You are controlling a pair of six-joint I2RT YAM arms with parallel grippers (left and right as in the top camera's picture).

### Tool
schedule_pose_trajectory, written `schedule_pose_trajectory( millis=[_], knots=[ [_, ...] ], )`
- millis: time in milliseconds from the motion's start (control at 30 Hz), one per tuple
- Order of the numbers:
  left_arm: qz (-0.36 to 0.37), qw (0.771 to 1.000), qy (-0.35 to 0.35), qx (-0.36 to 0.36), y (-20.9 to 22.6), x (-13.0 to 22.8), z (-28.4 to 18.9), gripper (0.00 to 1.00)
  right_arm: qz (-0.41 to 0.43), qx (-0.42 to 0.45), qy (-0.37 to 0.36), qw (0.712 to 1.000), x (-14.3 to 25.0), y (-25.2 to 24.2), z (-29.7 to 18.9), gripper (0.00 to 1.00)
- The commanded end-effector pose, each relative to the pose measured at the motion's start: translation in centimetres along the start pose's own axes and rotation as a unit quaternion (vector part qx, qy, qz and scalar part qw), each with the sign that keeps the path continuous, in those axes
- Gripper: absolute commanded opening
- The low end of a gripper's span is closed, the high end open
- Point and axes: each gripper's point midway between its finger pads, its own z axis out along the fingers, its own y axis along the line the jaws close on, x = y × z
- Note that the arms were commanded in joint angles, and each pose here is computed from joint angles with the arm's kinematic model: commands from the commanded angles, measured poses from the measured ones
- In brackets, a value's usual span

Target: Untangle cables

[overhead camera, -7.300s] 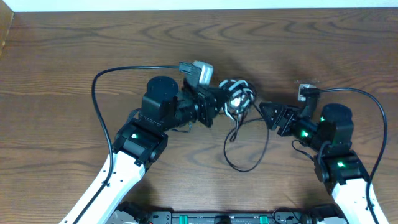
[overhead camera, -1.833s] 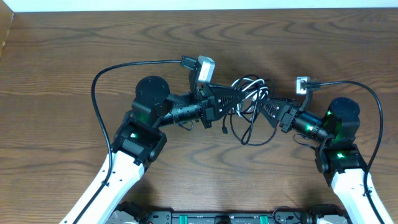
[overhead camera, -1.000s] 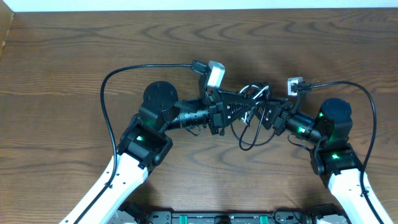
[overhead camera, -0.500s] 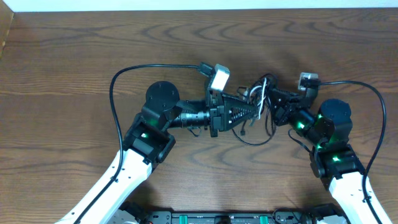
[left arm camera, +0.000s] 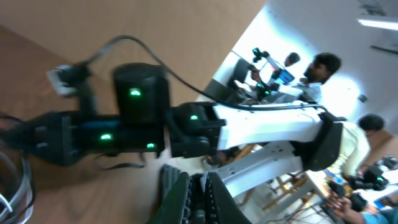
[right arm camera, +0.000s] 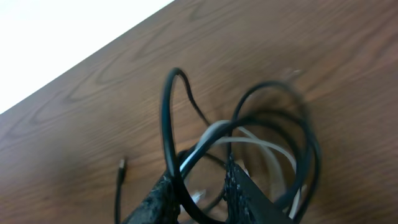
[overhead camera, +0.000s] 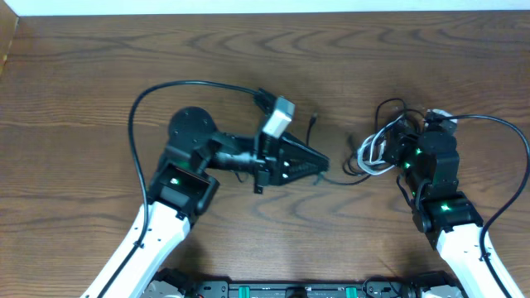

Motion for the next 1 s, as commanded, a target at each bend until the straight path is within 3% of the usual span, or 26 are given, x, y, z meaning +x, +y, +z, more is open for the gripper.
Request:
schedule_pose_trajectory(
  millis=[0, 200, 333, 500, 567, 800, 967],
  knots=[
    [0.045, 0.999, -0.013, -0.018, 0.4, -1.6, -2.1, 0.08, -0.004, 0.031, -0.014, 0.999, -0.5, -1.1, -0.1, 0.22],
    [0.045, 0.996, -0.044, -0.065, 2.2, -2.9, -4.1, 0.08, -0.003, -0.049, 0.039, 0.998, 1.3, 1.7, -0.2, 0.31],
    [0.011, 0.991, -0.069, -0.113, 4.1, -3.3, -4.5, 0.08, -0.003, -0.068, 0.051, 0.996, 1.7, 2.3, -0.3, 0.42],
    [-0.133, 0.929, -0.123, -0.321, 12.3, -1.1, -7.2, 0.44, 0.033, -0.083, 0.063, 0.994, 2.0, 2.9, -0.4, 0.57],
    [-0.155, 0.901, -0.122, -0.386, 14.5, 0.4, -7.7, 0.5, 0.036, -0.085, 0.056, 0.994, 1.7, 2.9, -0.5, 0.61],
    [-0.149, 0.876, -0.07, -0.453, 19.1, 4.0, -5.3, 0.62, 0.08, -0.151, 0.037, 0.985, -1.3, 3.7, -2.9, 0.7],
    [-0.119, 0.885, -0.025, -0.449, 22.0, 6.4, -2.6, 0.62, 0.086, -0.184, 0.001, 0.979, -3.6, 3.8, -5.2, 0.72]
  ],
)
